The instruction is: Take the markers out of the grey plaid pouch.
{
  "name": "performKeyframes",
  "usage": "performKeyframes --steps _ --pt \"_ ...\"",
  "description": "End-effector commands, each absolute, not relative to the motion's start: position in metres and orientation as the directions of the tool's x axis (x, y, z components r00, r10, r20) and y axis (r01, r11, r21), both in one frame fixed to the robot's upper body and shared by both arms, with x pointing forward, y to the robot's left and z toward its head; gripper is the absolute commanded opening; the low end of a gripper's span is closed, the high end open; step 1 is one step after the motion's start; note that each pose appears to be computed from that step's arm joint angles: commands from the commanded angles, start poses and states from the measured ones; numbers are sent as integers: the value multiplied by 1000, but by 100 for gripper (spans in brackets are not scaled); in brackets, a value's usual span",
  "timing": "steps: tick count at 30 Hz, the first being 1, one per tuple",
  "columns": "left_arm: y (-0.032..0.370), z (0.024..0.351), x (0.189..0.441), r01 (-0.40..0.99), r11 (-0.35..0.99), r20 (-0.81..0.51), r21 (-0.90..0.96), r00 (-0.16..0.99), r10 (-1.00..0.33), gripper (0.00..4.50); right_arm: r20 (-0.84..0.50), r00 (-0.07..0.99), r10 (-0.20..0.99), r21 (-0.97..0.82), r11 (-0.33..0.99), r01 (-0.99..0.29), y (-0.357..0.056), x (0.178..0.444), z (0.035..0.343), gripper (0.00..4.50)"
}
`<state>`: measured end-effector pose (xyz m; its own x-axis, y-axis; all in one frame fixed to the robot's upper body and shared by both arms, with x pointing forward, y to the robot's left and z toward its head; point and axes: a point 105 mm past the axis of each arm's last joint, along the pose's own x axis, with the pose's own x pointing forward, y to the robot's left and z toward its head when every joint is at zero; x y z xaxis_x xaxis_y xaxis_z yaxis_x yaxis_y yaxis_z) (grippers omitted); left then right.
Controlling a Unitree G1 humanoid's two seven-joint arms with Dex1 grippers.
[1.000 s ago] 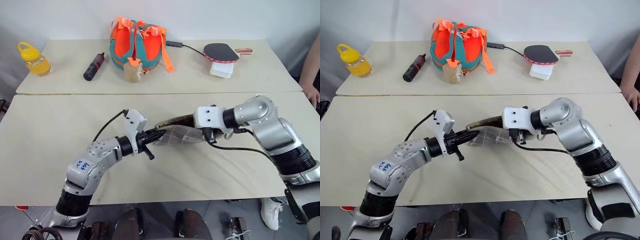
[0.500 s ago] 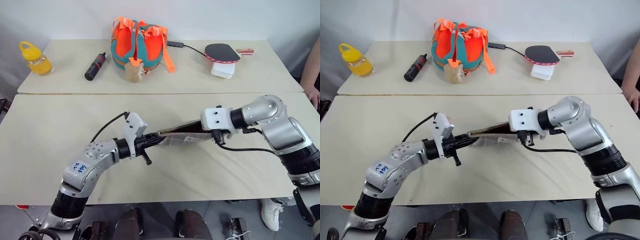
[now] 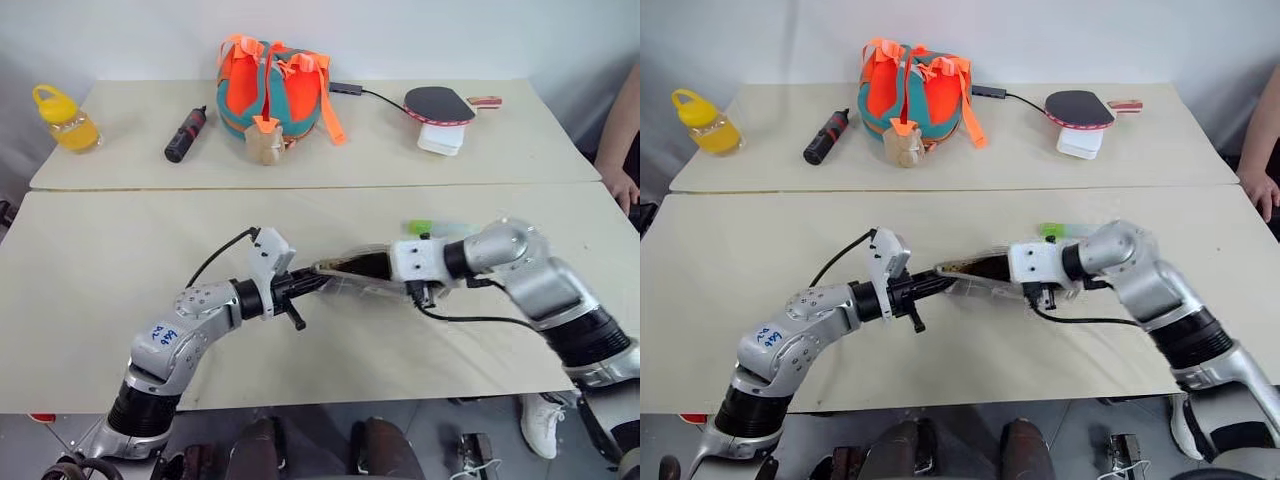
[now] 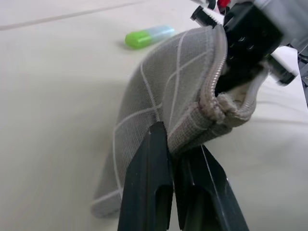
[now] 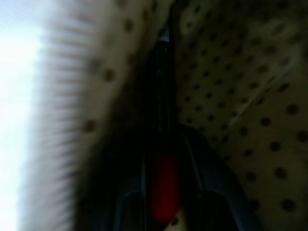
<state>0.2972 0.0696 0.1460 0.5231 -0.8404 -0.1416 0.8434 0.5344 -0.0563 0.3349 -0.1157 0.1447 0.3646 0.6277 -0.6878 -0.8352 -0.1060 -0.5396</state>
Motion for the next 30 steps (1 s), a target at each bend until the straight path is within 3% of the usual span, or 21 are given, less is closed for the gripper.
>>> performKeyframes --steps 1,2,9,17,22,25,28,30 --pt "78 155 301 820 571 -117 -34 564 -817 0 -686 417 596 -569 -83 -818 -127 346 157 55" --pt "78 155 301 820 571 -117 -34 565 -817 0 -692 413 593 -561 -82 -824 -128 346 157 55" --pt "78 154 300 821 570 -119 -41 563 -818 0 -748 388 538 -527 -127 -840 -142 339 153 263" --pt "78 158 302 820 571 -104 -47 564 -819 0 -655 442 613 -634 -128 -763 -133 341 197 263" --pt "79 158 303 817 574 -102 -52 567 -817 0 -551 345 760 -615 -90 -784 -111 328 224 263" --pt "78 161 304 816 576 -84 -56 571 -817 0 -606 365 707 -606 -112 -788 -116 330 212 202" --pt "77 161 303 817 573 -84 -57 568 -819 0 -625 399 671 -620 -116 -776 -119 336 201 104" --pt "76 161 302 818 572 -82 -59 567 -819 0 -617 412 671 -634 -114 -765 -117 339 199 104"
